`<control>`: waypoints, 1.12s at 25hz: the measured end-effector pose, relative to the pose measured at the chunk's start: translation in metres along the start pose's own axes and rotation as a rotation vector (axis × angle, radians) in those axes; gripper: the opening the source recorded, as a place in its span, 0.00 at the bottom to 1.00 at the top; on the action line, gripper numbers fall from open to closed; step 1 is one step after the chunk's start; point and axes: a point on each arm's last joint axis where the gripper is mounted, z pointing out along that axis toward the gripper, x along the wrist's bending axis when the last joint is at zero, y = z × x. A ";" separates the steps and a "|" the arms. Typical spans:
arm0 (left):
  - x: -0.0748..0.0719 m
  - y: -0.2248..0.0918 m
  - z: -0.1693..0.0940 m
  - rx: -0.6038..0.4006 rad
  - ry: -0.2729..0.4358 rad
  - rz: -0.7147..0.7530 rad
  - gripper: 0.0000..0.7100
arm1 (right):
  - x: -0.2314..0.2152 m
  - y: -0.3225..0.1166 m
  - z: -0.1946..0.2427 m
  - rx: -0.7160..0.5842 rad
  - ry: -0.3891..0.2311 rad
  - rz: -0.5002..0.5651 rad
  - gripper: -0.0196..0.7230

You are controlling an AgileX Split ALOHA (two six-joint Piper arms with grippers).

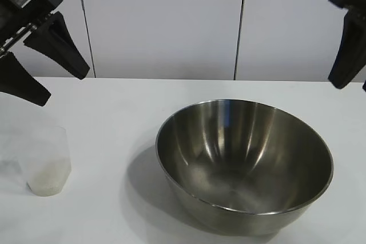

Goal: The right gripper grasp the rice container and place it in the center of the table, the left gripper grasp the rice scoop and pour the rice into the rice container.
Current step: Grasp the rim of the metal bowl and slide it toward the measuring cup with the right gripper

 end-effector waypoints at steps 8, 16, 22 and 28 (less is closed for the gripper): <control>0.000 0.000 0.000 -0.003 0.001 0.000 0.76 | -0.013 0.022 0.067 0.056 0.050 0.055 0.51; 0.000 0.000 0.000 -0.002 0.001 0.000 0.76 | -0.022 0.023 0.111 0.152 0.083 0.067 0.13; 0.000 0.000 0.000 -0.003 0.002 0.000 0.76 | -0.010 0.031 0.087 0.107 0.157 0.031 0.06; 0.000 0.000 0.000 -0.003 0.002 0.000 0.76 | 0.022 0.039 0.055 0.040 0.147 -0.025 0.05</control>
